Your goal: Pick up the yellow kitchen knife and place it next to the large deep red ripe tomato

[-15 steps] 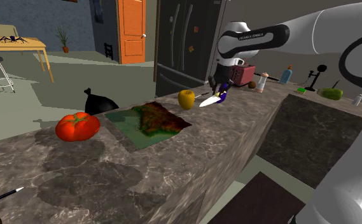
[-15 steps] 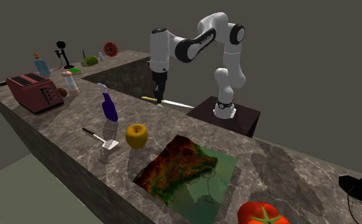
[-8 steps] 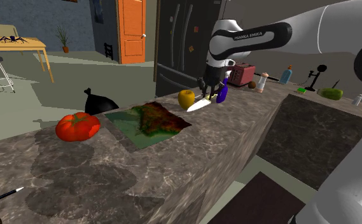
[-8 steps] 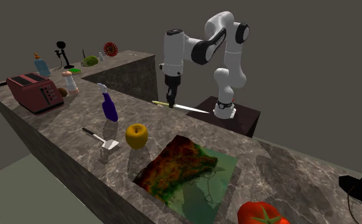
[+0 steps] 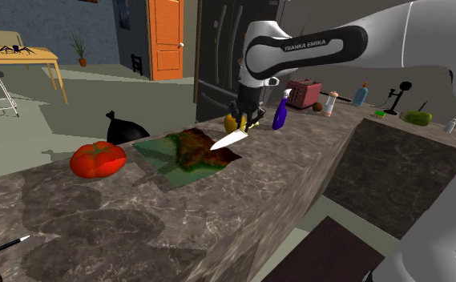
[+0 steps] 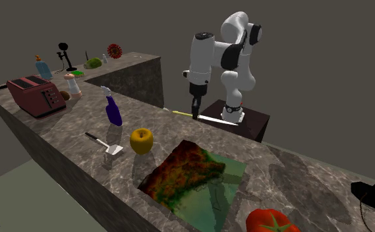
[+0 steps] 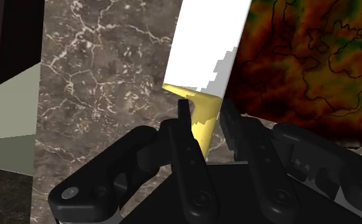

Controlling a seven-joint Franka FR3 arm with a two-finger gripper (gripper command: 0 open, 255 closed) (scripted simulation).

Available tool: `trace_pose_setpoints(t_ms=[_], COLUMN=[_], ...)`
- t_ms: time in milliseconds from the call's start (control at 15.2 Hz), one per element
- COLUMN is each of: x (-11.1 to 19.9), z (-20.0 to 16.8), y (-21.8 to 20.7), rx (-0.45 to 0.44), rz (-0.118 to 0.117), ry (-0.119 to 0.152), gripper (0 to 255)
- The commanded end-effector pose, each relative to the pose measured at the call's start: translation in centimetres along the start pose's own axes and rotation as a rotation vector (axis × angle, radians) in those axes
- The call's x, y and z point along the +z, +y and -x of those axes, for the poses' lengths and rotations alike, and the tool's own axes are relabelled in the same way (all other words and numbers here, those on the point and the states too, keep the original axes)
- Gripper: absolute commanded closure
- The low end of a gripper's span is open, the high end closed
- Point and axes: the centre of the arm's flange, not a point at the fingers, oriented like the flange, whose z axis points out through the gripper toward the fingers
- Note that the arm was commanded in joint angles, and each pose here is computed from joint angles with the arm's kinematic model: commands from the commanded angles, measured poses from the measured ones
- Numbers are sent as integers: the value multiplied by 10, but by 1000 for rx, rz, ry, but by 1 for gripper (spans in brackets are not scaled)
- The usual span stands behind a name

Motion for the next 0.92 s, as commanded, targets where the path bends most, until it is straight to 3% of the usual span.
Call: trace_pose_setpoints(t_ms=[0, 858], x=[-5, -13], z=[23, 178], y=[-14, -89], rx=[1, 1], rz=[0, 0], ry=[0, 0], gripper=[255, 255])
